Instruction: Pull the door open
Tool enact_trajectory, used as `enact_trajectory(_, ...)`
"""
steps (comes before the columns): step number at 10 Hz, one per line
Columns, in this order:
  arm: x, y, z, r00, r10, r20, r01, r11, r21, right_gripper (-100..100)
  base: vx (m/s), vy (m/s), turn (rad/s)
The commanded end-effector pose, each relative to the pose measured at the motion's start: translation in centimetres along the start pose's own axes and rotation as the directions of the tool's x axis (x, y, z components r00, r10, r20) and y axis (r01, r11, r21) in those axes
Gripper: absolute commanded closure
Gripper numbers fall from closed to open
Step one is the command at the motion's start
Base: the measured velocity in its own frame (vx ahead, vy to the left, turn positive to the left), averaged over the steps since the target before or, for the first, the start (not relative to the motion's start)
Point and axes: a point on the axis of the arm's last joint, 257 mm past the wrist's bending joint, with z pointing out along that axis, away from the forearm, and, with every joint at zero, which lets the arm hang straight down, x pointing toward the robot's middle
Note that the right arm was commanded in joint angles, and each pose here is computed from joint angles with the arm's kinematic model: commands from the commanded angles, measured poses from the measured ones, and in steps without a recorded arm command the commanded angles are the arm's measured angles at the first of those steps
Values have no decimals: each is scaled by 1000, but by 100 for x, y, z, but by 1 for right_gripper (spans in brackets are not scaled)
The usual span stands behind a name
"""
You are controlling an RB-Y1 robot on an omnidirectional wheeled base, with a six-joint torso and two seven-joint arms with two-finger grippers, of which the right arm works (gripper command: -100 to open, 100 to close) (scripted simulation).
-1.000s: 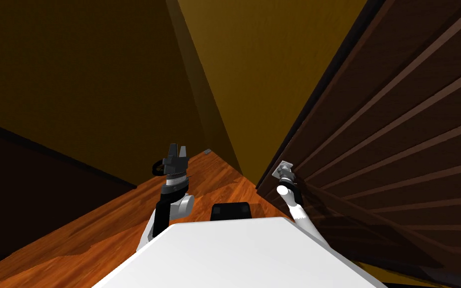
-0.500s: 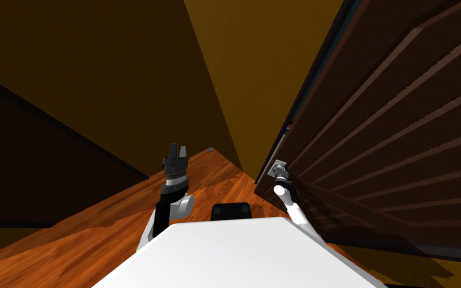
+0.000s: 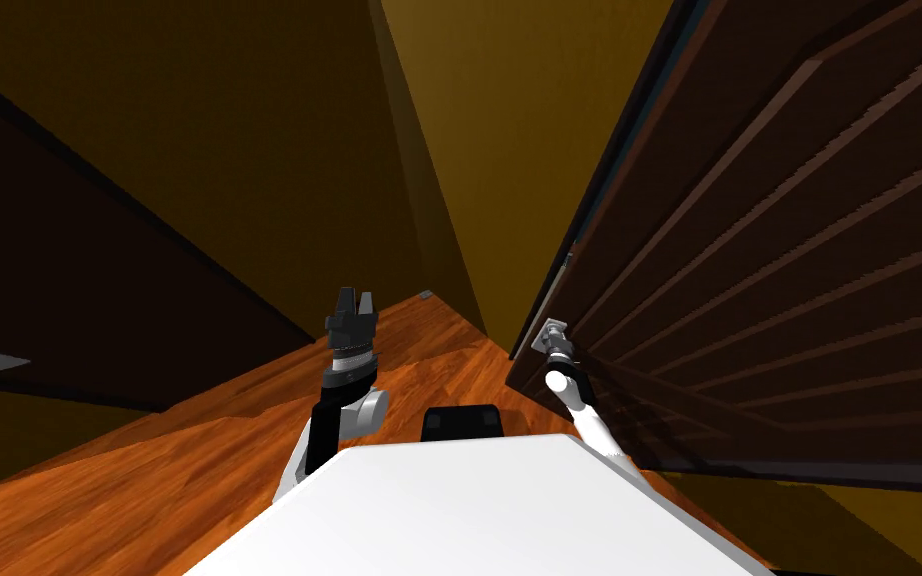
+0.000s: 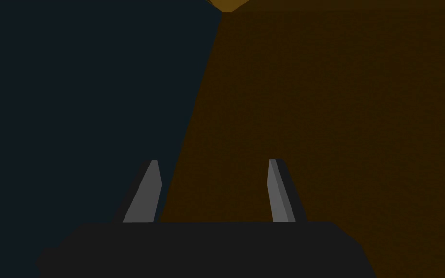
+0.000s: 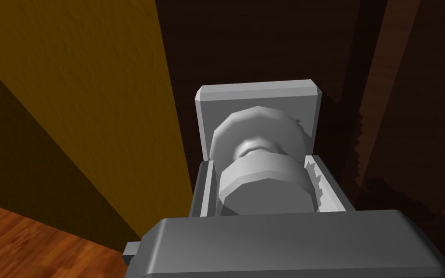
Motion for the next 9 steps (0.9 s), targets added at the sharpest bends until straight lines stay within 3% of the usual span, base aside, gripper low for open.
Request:
enact_trajectory(1,-6,-78,-36,1000,0,1,0,1000,26,100,-236,-22,125)
enact_trajectory(5,9,-264,-103,1000,2,-1,-2,997,83,100,-261,-20,114)
enact_trajectory(6,3,-234,-93,1000,1,0,-1,997,75,100,-111,0,37)
enact_trajectory(9,-14,-318,-151,1000,0,4,-1,994,112,100,-199,-12,113)
